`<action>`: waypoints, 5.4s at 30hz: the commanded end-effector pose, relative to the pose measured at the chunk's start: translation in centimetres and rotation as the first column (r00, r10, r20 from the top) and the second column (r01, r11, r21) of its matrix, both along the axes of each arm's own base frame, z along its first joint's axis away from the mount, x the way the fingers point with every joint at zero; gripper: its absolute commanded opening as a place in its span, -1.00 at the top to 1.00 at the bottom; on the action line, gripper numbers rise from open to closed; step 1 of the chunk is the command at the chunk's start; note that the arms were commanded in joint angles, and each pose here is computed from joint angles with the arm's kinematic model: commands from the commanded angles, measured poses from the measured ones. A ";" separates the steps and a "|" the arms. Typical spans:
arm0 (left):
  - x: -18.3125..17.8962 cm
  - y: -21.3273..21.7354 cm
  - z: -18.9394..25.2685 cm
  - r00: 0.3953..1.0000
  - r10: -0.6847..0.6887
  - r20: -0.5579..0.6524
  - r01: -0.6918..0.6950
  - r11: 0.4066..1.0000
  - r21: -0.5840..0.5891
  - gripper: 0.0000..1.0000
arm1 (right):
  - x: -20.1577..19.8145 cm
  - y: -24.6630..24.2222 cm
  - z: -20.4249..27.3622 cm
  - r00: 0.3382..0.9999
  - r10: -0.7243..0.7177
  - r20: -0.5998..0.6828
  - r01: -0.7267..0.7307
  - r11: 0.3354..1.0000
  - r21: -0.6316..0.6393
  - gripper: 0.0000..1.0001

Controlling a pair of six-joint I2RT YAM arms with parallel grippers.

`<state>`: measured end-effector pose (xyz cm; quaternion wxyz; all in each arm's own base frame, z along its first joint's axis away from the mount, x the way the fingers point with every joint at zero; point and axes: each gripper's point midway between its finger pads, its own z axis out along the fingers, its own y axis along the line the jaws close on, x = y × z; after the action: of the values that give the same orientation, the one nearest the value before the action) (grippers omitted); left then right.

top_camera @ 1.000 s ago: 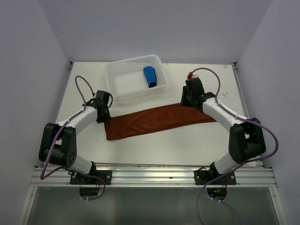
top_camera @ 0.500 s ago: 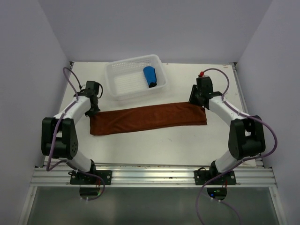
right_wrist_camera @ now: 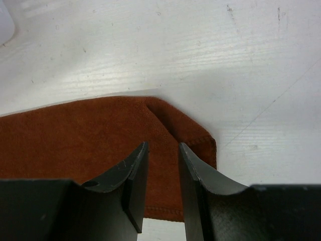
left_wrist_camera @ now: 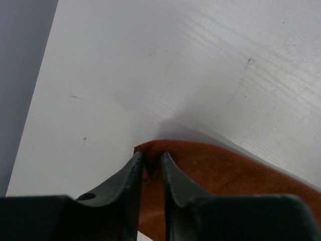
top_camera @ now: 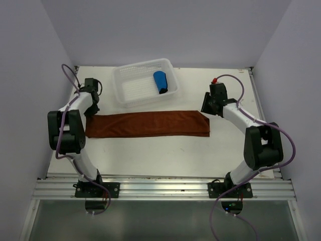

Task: Roll the towels
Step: Fold the towel

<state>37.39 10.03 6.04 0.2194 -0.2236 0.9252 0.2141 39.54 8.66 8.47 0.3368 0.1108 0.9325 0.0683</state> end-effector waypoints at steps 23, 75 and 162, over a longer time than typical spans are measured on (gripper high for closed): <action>0.5 -8.4 11.6 0.810 -0.152 0.566 0.344 0.905 -0.250 -0.37 | -5.9 -2.5 -0.1 0.994 -0.041 -0.100 0.038 0.999 -0.034 0.31; -0.2 -39.7 2.9 0.525 -0.721 0.452 0.851 0.459 -0.256 -0.32 | -8.1 -1.5 -4.4 0.972 -0.060 -0.226 0.111 0.968 0.224 1.00; -2.5 -40.2 -1.3 0.527 -0.767 0.367 0.846 0.434 -0.308 -0.33 | -2.4 3.3 4.3 0.961 0.246 -0.128 -0.248 0.969 0.000 1.00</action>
<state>34.80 -29.68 3.06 0.2963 0.1771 0.9270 -0.1465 38.50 12.74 11.39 0.2549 -0.0049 0.9613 0.1043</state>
